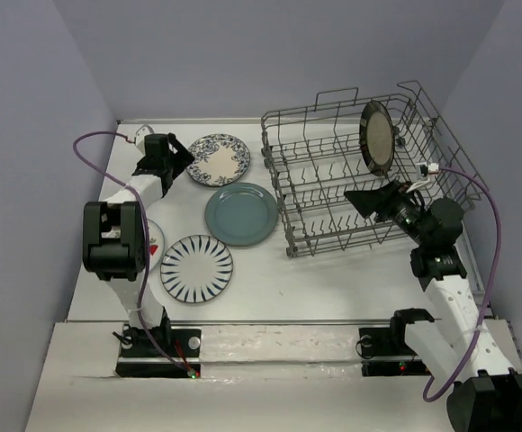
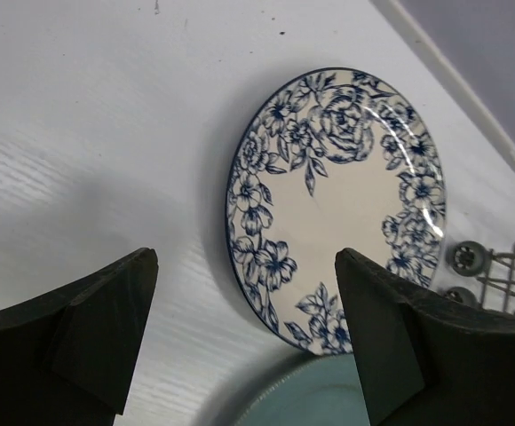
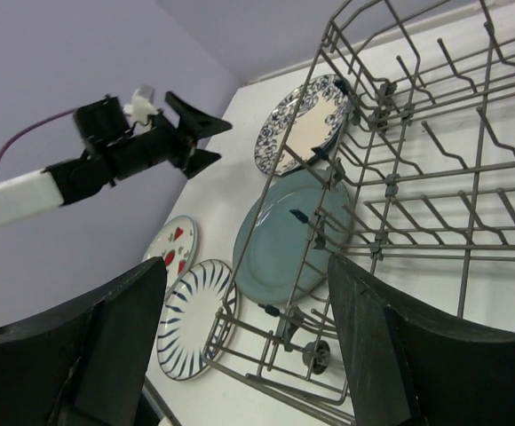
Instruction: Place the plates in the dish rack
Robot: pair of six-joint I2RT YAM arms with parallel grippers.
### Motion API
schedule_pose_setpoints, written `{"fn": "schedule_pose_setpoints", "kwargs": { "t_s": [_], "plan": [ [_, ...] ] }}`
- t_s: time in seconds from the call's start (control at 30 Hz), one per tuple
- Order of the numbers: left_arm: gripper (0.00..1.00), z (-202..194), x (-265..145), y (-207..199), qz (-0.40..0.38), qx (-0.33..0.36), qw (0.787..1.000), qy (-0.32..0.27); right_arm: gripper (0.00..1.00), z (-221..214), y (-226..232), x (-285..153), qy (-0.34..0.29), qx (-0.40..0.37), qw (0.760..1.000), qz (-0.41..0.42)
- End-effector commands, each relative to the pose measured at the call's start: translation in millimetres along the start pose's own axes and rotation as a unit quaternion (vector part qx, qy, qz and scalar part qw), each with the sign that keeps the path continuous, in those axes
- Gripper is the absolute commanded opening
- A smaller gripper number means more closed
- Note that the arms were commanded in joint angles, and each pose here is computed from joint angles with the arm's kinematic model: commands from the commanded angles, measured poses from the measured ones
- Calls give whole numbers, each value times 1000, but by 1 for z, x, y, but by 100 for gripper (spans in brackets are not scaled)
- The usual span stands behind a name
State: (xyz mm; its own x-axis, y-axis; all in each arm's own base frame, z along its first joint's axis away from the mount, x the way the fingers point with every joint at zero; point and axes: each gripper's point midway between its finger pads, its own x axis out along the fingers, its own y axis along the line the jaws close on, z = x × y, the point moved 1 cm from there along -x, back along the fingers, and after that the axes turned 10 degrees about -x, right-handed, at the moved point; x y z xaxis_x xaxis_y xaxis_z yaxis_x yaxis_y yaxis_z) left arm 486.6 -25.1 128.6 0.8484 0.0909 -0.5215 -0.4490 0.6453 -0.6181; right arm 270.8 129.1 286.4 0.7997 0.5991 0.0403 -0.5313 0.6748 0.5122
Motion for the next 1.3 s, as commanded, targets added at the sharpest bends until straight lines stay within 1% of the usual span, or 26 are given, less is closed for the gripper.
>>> {"fn": "schedule_pose_setpoints", "kwargs": {
  "t_s": [0.0, 0.17, 0.23, 0.43, 0.53, 0.67, 0.7, 0.73, 0.77, 0.83, 0.87, 0.97, 1.03, 1.1, 1.13, 1.17, 1.2, 1.23, 1.27],
  "plan": [
    [91, -3, 32, -6, -2, 29, 999, 26, 78, -2, 19, -5, 0, -10, 999, 47],
    [87, -17, 57, -4, -10, 12, 999, 41, 78, -11, 15, -2, 15, -7, 999, 48],
    [85, -24, 61, -12, -32, 9, 998, 60, 77, -13, 14, -1, 17, -7, 999, 47],
    [82, -38, 75, -13, -51, -11, 996, 77, 77, -16, 8, 4, 25, 3, 999, 44],
    [76, -44, 81, -12, -56, -24, 995, 81, 77, -15, 7, 7, 25, 4, 999, 44],
    [65, -50, 87, -9, -59, -40, 994, 85, 76, -13, 8, 9, 25, 4, 999, 43],
    [58, -48, 88, -12, -63, -48, 994, 79, 76, -12, 8, 9, 24, 5, 999, 42],
    [53, -49, 87, -9, -63, -53, 994, 78, 76, -11, 8, 9, 23, 5, 999, 42],
    [40, -47, 87, -12, -71, -57, 993, 72, 76, -12, 8, 10, 25, 6, 999, 41],
    [23, -45, 86, -12, -73, -65, 993, 66, 76, -12, 7, 11, 25, 7, 999, 39],
    [6, -42, 83, -12, -74, -67, 993, 61, 76, -12, 6, 12, 27, 9, 999, 38],
    [6, -31, 76, -12, -82, -71, 993, 41, 76, -13, 8, 13, 33, 6, 999, 43],
    [6, -11, 62, -28, -109, -74, 991, 17, 76, -12, 12, 15, 37, 0, 998, 48],
    [6, 11, 40, -44, -134, -75, 988, -13, 77, -11, 15, 16, 41, -11, 998, 55],
    [6, 27, 23, -58, -154, -74, 985, -34, 78, -14, 21, 19, 55, -16, 996, 69],
    [6, 32, 25, -50, -146, -76, 986, -40, 78, -13, 24, 22, 56, -22, 995, 75],
    [6, 53, 8, -60, -162, -78, 982, -64, 78, -14, 28, 24, 63, -24, 994, 80],
    [6, 63, -2, -66, -173, -80, 979, -77, 79, -14, 30, 29, 69, -24, 994, 84],
    [6, 77, -20, -74, -188, -82, 974, -95, 79, -19, 38, 32, 79, -29, 992, 96]
  ]
}}
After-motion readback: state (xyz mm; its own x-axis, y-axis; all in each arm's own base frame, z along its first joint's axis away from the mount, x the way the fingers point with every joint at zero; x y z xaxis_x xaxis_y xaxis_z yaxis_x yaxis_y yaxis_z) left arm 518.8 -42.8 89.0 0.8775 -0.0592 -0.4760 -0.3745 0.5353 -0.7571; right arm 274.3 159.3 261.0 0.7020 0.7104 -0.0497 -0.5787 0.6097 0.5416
